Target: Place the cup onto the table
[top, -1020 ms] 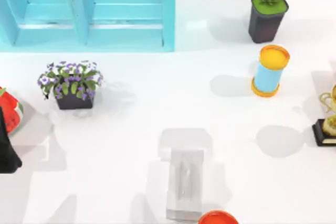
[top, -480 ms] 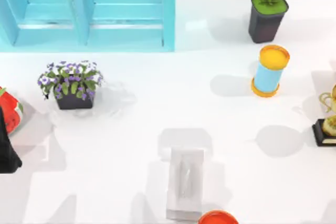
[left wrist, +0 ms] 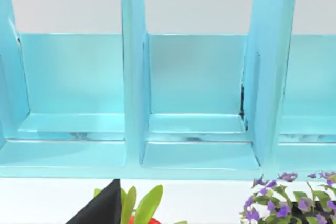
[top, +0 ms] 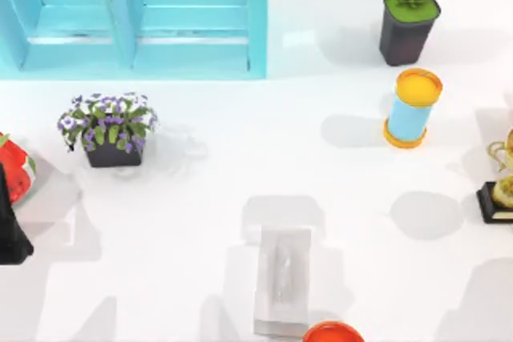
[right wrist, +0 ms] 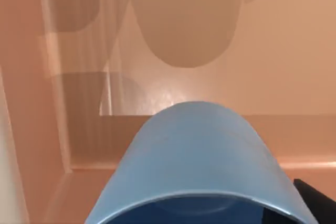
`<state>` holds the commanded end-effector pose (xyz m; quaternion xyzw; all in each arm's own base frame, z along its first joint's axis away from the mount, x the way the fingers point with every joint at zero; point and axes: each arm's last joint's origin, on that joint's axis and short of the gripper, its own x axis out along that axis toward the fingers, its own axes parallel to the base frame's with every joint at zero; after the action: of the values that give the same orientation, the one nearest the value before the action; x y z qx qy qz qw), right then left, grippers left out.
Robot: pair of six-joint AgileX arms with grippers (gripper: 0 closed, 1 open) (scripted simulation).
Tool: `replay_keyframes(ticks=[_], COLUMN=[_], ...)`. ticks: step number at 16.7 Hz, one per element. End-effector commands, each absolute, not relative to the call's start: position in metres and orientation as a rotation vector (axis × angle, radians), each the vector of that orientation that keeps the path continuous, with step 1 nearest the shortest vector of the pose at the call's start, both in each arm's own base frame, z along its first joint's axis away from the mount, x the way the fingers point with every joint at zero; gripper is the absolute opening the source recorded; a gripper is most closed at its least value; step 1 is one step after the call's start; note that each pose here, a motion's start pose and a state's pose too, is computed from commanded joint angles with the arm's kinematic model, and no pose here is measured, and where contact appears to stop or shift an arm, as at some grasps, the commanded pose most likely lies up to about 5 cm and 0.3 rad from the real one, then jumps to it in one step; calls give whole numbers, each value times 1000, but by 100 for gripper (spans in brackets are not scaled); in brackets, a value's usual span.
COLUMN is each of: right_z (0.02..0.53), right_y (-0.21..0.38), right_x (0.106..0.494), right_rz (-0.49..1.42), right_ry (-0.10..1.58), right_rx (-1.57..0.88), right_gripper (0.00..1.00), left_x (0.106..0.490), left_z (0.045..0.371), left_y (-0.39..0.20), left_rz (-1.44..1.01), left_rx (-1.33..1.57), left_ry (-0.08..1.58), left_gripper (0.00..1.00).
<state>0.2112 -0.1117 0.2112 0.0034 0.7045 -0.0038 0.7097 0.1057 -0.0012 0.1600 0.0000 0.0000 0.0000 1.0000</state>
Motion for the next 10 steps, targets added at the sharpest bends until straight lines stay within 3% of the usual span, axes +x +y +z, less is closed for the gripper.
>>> replay_keyframes(ticks=[10], right_z=[243], right_y=[-77], right_x=[203], right_rz=[-6], right_ry=[1568], right_rx=[9], right_gripper=[0], left_x=[106], left_z=[160], left_y=[-1], left_rz=[0], left_rx=[0], left_ry=[0], left_gripper=[100])
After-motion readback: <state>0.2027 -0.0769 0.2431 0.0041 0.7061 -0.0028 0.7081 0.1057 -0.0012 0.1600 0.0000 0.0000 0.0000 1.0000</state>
